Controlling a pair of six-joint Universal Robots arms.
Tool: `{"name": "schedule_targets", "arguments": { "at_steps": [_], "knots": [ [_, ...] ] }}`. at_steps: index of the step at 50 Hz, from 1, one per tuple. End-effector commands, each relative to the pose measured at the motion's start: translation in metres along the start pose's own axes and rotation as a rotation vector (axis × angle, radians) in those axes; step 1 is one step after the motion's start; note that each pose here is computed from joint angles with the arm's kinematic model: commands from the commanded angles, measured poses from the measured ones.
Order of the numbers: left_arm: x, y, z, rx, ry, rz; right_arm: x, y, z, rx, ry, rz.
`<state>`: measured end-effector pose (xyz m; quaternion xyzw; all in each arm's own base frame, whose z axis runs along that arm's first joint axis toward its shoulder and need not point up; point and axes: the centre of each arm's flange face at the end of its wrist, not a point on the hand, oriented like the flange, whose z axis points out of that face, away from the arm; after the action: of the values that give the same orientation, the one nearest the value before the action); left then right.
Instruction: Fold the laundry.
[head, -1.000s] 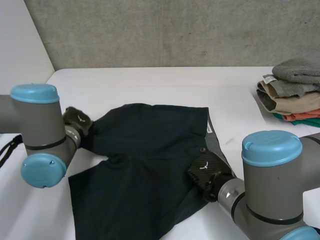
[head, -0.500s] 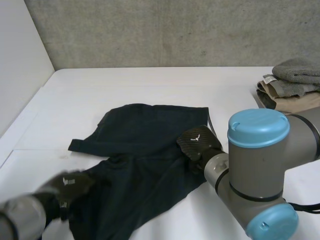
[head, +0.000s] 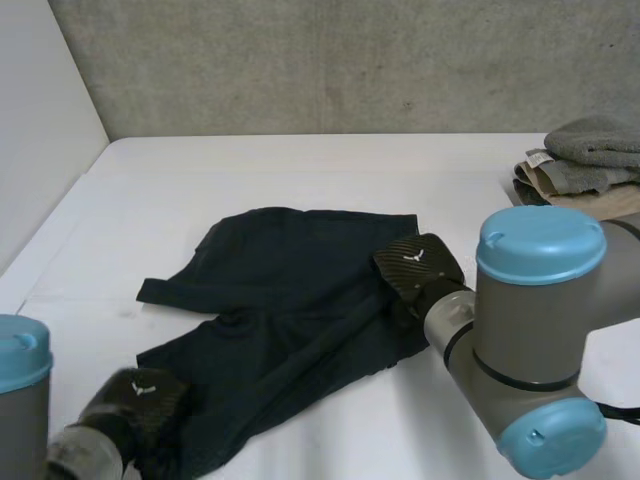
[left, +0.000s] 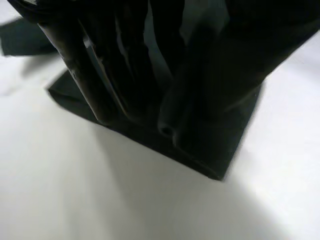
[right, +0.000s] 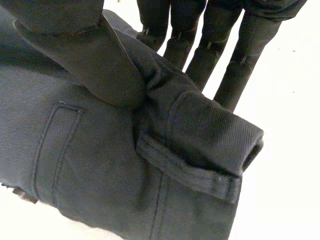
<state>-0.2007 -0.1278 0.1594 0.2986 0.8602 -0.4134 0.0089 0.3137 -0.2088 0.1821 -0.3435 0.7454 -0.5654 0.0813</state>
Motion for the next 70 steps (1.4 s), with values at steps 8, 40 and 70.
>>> {"name": "schedule_targets", "arguments": {
  "at_steps": [8, 40, 70],
  "knots": [
    [0.014, 0.002, -0.044, -0.112, 0.222, 0.189, 0.007, 0.03, -0.082, -0.326, -0.266, -0.428],
    [-0.031, -0.17, 0.142, 0.691, -0.195, 0.297, 0.058, -0.01, 0.059, 0.215, 0.27, -0.349],
    [-0.001, -0.114, 0.078, 0.53, -0.022, 0.138, 0.075, 0.042, 0.013, -0.205, -0.021, 0.07]
  ]
}}
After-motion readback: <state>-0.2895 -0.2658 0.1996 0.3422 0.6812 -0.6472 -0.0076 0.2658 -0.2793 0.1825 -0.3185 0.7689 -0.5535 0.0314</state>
